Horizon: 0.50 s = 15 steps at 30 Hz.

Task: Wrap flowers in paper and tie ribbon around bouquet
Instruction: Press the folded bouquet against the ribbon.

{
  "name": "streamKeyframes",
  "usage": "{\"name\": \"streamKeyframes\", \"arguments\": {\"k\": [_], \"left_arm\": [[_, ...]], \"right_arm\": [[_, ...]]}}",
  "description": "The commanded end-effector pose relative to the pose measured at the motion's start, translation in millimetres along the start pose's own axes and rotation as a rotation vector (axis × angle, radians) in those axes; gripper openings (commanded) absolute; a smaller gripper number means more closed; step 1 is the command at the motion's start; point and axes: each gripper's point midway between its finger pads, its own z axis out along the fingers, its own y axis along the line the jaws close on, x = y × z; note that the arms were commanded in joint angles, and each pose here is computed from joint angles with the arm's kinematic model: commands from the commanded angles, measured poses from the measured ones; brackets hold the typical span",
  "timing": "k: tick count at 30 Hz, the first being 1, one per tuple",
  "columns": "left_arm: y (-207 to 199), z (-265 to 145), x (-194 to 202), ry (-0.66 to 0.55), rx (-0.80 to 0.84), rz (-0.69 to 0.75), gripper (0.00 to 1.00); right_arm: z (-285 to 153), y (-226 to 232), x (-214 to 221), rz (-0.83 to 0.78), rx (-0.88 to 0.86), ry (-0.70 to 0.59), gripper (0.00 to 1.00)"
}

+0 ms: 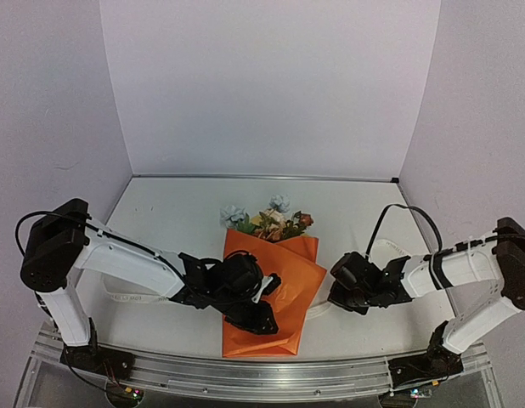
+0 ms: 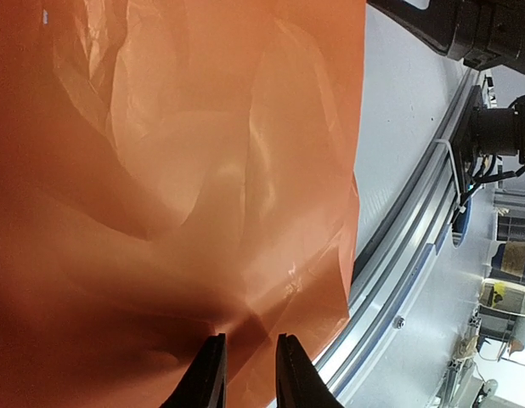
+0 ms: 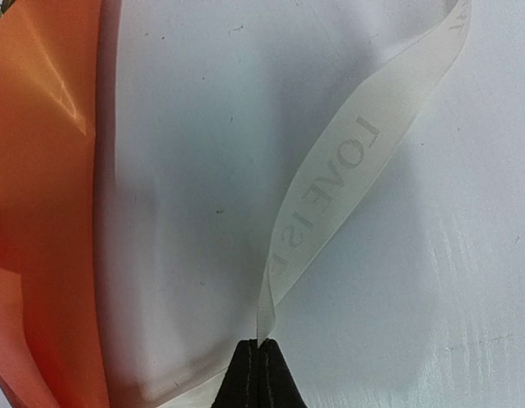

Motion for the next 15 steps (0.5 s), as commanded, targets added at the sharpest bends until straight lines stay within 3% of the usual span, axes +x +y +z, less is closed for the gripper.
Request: {"name": "streamKeyframes", "arguments": {"k": [1, 11, 15], "left_arm": [[-12.5, 3.8, -6.6, -0.004, 0.026, 0.023, 0.23], [-4.4, 9.9, -1.5, 0.016, 0.006, 0.006, 0.21], [-1.8, -3.0, -10.9, -0.041, -0.035, 0.000, 0.22]], "right_arm": [[3.5, 8.0, -14.5, 0.014, -0.014, -0.023, 0.00], [7.0, 3.2, -43.5, 0.078, -0.007, -0.084, 0.00], [9.0, 6.6, -40.7, 0.084, -0.023, -0.069, 0.00]]}}
